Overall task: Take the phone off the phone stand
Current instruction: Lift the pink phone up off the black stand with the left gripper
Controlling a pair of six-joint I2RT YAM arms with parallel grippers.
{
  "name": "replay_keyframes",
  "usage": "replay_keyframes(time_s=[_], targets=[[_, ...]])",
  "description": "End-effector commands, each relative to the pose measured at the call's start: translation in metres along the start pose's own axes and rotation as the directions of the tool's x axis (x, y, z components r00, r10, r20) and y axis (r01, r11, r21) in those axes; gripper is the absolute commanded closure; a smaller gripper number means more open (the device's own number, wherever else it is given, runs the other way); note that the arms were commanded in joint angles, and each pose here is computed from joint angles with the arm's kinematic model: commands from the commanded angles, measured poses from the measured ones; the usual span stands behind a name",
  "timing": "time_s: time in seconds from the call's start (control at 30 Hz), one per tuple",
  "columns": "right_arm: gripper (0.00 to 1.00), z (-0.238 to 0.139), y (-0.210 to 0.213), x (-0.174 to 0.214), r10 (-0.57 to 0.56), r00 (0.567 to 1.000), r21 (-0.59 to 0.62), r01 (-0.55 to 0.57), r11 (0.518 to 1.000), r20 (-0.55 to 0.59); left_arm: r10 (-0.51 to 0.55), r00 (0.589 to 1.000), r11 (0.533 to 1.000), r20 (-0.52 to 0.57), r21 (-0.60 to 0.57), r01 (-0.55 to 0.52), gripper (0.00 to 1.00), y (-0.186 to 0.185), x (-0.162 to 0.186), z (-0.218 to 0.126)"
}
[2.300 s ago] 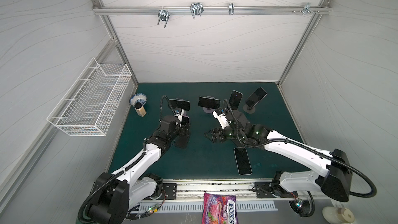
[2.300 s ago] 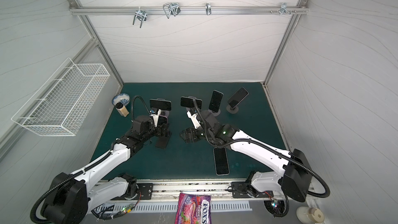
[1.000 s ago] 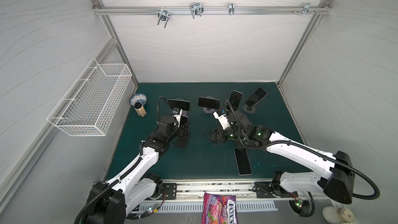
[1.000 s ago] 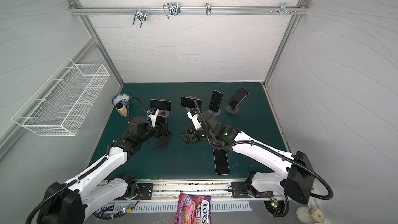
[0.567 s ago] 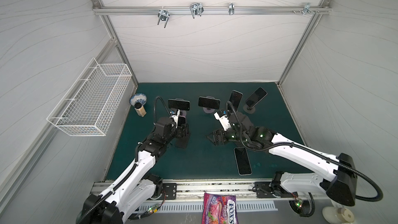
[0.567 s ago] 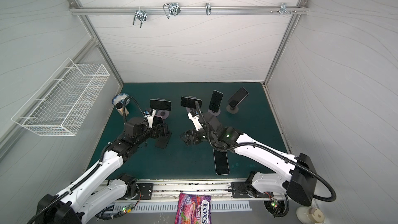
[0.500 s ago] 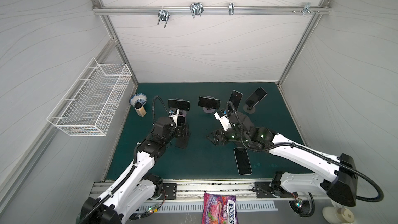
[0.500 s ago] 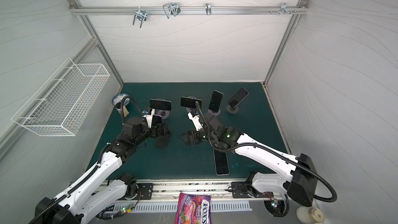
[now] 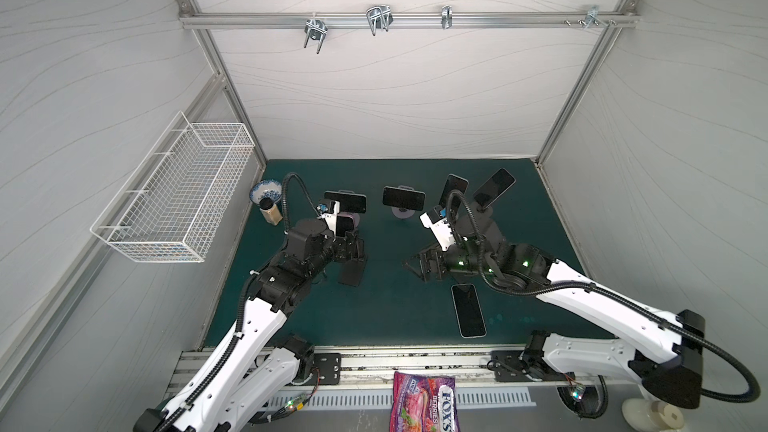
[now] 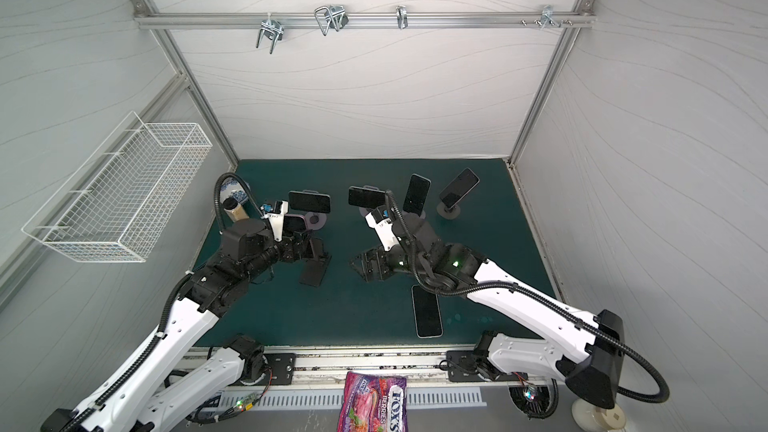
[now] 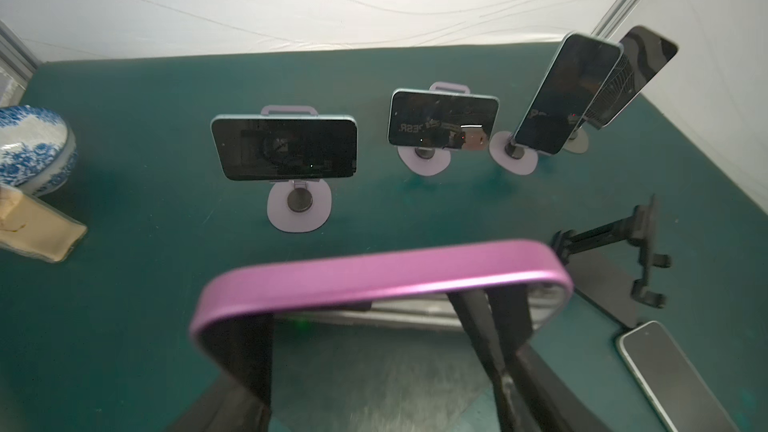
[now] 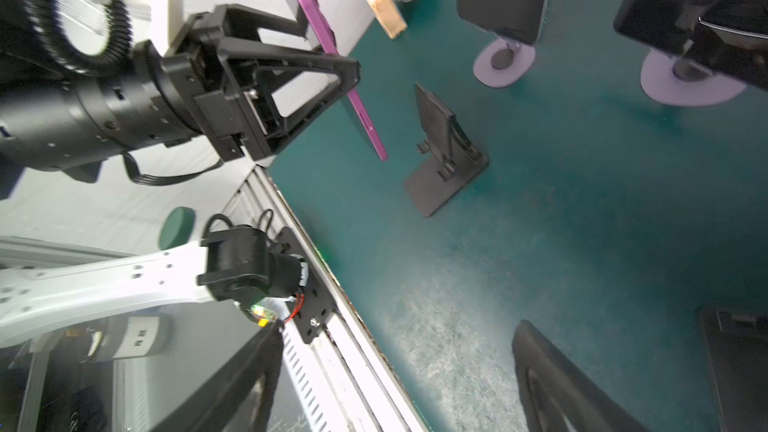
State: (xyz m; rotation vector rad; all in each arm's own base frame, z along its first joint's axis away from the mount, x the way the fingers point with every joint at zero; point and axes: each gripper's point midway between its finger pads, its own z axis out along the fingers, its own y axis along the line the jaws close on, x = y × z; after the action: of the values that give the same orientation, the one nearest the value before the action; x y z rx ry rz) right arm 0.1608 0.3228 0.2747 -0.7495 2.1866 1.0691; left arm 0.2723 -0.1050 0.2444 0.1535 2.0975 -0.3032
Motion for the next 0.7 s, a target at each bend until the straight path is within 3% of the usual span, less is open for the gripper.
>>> replay_keyframes(time_s=[0.0, 0.27, 0.47, 0.67], targets=[[0.13, -0.012, 0.008, -0.008, -0.046, 0.998, -0.017, 0.045, 0.999, -0.045, -0.074, 0.996, 0.997, 0.048, -0.019, 0.075, 0.41, -0.002, -0.024, -0.023], [0.14, -0.017, -0.002, -0.031, 0.001, 1.0, -0.018, -0.001, 1.0, -0.007, -0.161, 0.987, 0.987, -0.01, 0.025, 0.161, 0.47, -0.023, -0.028, -0.037], [0.14, -0.021, -0.023, -0.025, 0.071, 0.997, 0.03, -0.071, 0.997, 0.001, -0.212, 0.974, 0.975, -0.084, 0.055, 0.217, 0.49, -0.036, -0.016, -0.048], [0.14, -0.03, -0.034, -0.017, 0.06, 0.998, 0.064, -0.059, 0.996, -0.017, -0.248, 0.962, 0.963, -0.11, 0.076, 0.257, 0.51, -0.044, -0.011, -0.055]])
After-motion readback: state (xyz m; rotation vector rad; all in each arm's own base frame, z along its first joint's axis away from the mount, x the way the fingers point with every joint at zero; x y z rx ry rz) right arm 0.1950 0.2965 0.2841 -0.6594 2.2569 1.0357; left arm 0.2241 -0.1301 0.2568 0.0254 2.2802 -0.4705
